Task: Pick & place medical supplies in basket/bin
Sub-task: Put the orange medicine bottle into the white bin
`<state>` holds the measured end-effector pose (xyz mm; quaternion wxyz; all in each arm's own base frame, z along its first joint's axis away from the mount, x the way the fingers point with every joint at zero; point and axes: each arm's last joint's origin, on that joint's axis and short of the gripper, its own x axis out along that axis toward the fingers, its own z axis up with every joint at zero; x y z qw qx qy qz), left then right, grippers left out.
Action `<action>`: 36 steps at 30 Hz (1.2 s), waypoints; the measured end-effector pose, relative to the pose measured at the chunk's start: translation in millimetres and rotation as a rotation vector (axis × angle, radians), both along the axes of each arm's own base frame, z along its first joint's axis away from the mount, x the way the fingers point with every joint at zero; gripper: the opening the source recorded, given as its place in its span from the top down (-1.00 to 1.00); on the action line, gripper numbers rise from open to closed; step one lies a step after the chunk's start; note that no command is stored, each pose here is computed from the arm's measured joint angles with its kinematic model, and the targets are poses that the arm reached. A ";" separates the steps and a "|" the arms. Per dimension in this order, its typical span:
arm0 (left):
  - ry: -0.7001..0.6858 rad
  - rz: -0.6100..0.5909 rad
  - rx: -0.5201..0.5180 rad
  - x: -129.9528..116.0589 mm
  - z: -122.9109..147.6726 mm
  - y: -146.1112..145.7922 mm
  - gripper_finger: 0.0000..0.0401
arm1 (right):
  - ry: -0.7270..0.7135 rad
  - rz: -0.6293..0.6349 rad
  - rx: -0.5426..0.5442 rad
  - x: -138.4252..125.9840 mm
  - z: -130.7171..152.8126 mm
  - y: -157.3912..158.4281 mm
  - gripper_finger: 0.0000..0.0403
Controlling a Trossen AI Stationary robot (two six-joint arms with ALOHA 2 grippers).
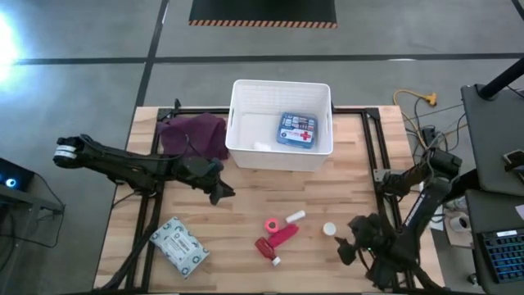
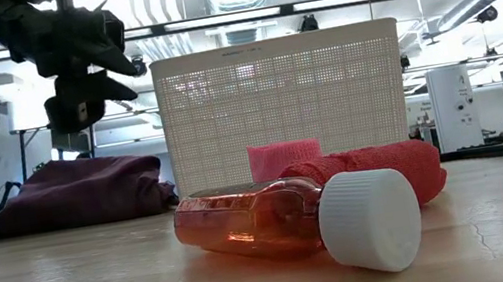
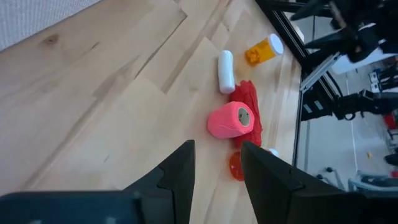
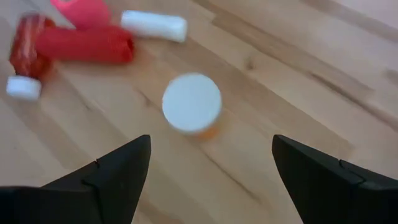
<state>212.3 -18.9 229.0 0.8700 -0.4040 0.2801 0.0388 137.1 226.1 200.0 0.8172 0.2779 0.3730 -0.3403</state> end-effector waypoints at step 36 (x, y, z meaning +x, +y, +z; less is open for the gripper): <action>0.089 0.185 -0.186 -2.8 -4.6 1.3 0.44 | -0.055 0.283 -0.229 15.2 -99.6 -28.0 -0.52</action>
